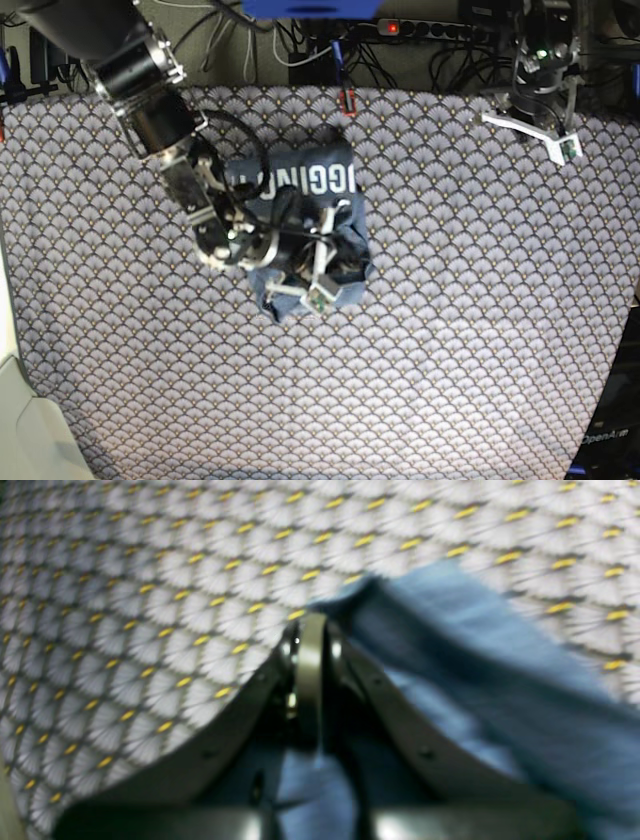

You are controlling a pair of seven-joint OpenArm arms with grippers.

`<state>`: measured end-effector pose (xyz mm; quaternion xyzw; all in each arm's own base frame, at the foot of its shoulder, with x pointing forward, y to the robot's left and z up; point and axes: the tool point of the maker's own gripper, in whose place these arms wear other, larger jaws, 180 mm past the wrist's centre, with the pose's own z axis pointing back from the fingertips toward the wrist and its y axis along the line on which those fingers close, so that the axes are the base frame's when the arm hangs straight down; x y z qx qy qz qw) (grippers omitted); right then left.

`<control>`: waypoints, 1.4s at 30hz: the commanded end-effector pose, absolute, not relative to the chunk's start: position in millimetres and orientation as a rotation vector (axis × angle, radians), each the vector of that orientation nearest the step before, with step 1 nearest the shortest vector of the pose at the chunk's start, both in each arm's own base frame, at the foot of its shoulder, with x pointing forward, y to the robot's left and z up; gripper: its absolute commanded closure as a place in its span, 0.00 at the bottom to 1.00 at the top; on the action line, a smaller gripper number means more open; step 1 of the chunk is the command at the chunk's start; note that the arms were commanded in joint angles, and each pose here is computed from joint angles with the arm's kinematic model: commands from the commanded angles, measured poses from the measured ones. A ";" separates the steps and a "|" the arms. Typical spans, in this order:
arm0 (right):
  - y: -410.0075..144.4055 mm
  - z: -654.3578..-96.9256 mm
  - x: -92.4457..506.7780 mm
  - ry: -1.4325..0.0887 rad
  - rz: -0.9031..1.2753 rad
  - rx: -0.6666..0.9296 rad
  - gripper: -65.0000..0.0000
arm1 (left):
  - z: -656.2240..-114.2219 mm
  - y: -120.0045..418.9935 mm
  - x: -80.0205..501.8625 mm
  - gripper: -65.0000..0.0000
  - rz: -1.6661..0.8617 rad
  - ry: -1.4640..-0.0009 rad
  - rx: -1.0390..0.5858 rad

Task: Fold the T-shirt properly

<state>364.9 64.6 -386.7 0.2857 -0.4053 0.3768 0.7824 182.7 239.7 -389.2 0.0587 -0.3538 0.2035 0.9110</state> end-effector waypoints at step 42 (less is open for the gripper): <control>-98.3 -293.7 393.0 -1.176 0.602 0.230 1.00 | -380.5 233.0 164.2 0.99 0.362 -0.730 0.126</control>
